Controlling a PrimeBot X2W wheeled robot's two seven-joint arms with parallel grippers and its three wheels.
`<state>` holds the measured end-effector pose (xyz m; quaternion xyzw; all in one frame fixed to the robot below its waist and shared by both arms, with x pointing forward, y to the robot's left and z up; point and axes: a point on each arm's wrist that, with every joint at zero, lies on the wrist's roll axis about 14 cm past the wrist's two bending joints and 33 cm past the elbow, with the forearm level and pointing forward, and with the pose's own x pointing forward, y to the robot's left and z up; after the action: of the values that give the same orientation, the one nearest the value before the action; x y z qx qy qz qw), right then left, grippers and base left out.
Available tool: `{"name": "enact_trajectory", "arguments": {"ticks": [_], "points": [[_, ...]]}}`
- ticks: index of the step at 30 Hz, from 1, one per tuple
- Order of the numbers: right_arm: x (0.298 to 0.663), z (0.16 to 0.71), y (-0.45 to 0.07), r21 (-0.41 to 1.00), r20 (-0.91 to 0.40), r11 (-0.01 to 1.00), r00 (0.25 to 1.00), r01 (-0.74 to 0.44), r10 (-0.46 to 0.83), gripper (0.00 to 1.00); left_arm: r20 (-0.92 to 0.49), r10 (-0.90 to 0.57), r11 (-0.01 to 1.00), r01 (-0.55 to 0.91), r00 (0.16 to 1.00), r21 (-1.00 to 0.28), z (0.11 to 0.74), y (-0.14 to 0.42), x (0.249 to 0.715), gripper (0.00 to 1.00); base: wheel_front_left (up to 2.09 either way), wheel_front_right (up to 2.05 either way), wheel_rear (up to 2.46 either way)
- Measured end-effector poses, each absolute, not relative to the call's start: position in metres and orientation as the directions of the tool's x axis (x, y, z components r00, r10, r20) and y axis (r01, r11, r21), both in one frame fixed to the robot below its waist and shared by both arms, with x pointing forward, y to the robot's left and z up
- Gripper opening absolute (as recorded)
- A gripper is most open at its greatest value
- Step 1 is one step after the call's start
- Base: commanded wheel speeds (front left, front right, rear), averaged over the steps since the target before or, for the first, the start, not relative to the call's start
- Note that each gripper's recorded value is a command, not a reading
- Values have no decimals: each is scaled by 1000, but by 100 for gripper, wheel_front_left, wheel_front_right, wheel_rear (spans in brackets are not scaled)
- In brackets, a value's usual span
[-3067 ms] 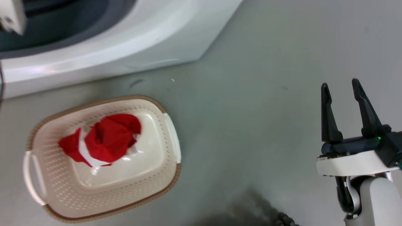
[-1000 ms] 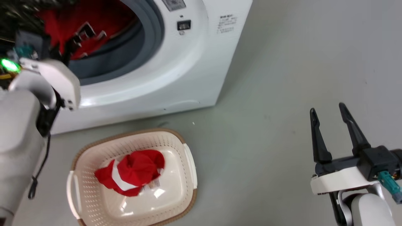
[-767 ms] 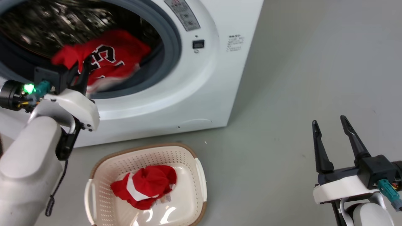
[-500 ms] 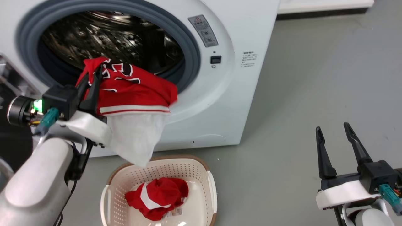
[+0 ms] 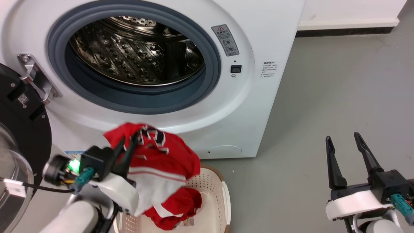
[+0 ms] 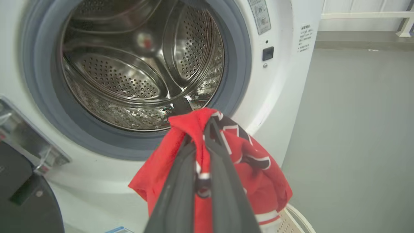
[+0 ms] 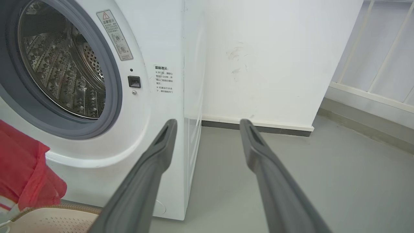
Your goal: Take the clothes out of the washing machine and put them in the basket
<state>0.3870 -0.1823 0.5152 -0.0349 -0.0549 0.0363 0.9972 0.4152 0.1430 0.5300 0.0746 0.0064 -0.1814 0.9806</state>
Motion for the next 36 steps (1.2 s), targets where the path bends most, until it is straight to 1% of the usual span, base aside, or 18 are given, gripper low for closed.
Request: {"name": "enact_trajectory", "arguments": {"ticks": [3, 7, 10, 16, 20, 23, 29, 31, 36], "points": [[391, 512, -182, -73, 98, 995, 992, -71, 78, 100, -142, -361, 926, 372, 922, 63, 494, 139, 408, 0, 0, 0, 0], [398, 502, -180, -80, 72, 994, 994, -78, 84, 100, -298, -352, 923, 381, 888, 47, 439, 147, 405, 0, 0, 0, 0], [405, 497, -183, -91, 60, 993, 995, -71, 77, 100, -384, -360, 918, 396, 850, 16, 403, 145, 405, 0, 0, 0, 0], [416, 474, -194, -118, 2, 992, 999, -50, 51, 100, -537, -341, 912, 411, 772, 10, 336, 147, 415, 0, 0, 0, 0], [423, 458, -204, -137, -39, 990, 999, -32, 27, 100, -630, -304, 906, 421, 714, 40, 294, 155, 422, 0, 0, 0, 0], [424, 443, -212, -148, -76, 989, 997, -16, 5, 100, -699, -290, 905, 425, 654, 23, 262, 158, 416, 0, 0, 0, 0], [426, 418, -225, -169, -141, 986, 989, 8, -32, 100, -786, -271, 903, 429, 556, -8, 212, 155, 415, 0, 0, 0, 0], [428, 410, -228, -175, -159, 984, 986, 11, -39, 100, -806, -257, 915, 404, 533, -25, 198, 156, 415, 0, 0, 0, 0], [435, 391, -230, -183, -195, 983, 980, 5, -42, 100, -846, -213, 927, 376, 489, -16, 169, 164, 421, 0, 0, 0, 0]]}}
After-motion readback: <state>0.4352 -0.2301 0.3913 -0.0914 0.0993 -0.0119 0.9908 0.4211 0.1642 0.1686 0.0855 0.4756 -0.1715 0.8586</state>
